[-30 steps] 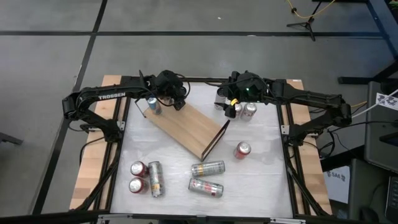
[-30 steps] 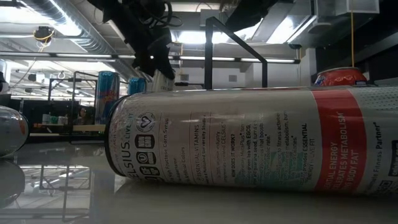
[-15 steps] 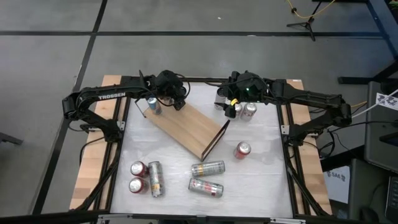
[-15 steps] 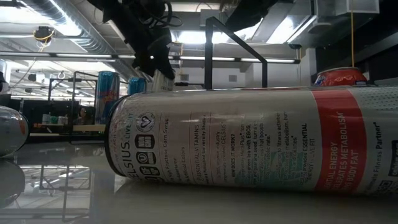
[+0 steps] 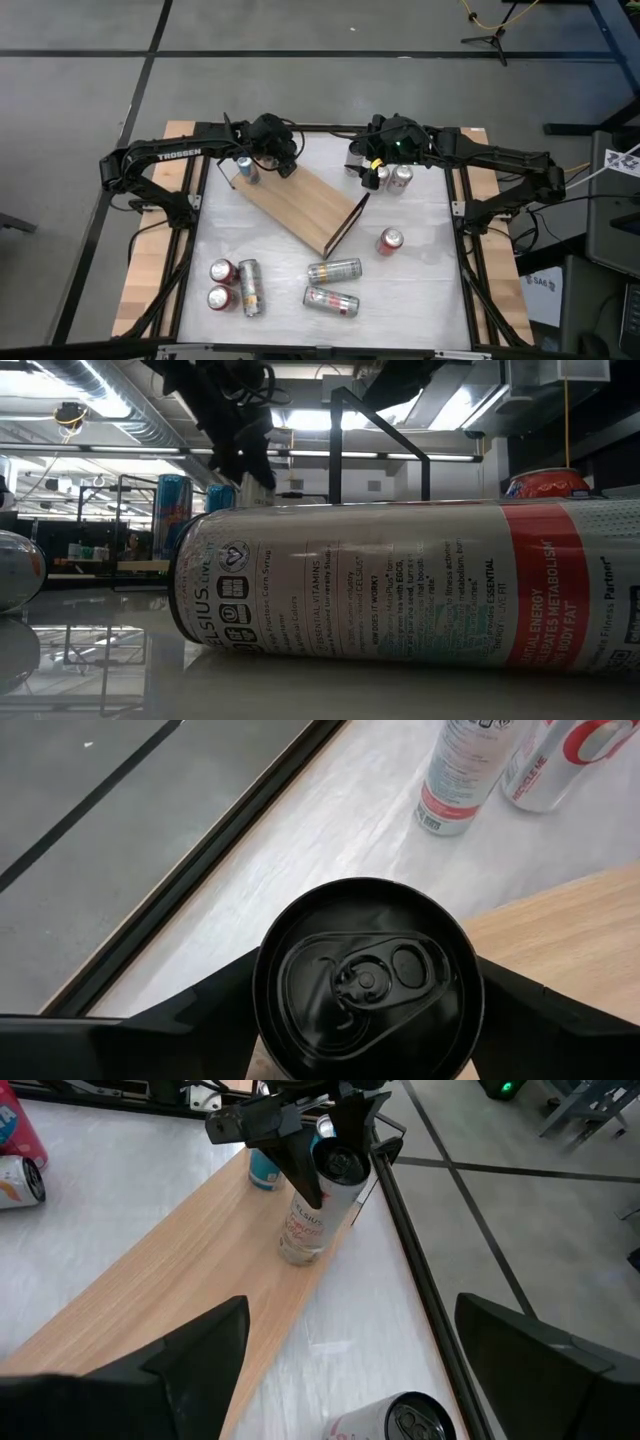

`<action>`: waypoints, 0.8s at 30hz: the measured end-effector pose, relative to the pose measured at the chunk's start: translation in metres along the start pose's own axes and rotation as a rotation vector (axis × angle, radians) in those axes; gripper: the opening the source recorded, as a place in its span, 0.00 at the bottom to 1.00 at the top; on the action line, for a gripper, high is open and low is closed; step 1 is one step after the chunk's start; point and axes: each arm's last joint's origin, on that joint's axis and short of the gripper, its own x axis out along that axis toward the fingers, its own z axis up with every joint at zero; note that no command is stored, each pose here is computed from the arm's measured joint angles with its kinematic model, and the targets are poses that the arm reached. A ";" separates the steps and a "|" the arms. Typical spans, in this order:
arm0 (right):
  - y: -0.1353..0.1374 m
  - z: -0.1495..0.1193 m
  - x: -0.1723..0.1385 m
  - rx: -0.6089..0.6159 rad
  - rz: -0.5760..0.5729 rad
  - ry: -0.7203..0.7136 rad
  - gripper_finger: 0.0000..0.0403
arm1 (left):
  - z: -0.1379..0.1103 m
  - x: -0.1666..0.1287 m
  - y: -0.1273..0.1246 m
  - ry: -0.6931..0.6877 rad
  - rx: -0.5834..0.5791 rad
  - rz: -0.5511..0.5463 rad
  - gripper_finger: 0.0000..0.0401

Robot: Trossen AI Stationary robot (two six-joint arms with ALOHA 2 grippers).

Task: Place canned beverage on shelf
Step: Put the middle white-yellow soda can on the shelf

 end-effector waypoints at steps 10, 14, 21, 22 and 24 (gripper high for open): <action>0.000 0.000 0.000 0.000 0.000 0.000 0.87 | -0.001 0.000 0.000 0.007 -0.003 0.000 0.70; 0.000 0.000 0.000 0.000 0.000 0.000 0.87 | -0.001 0.000 0.000 0.008 -0.002 -0.001 0.70; 0.000 0.000 0.000 0.000 0.000 0.000 0.87 | -0.001 0.000 0.000 0.009 0.003 -0.002 0.71; 0.000 0.000 0.000 0.000 0.000 0.000 0.87 | -0.001 0.000 0.000 0.012 0.005 -0.002 0.73; 0.000 0.000 0.000 0.000 0.000 0.000 0.87 | -0.001 0.001 0.000 0.014 0.005 -0.004 0.75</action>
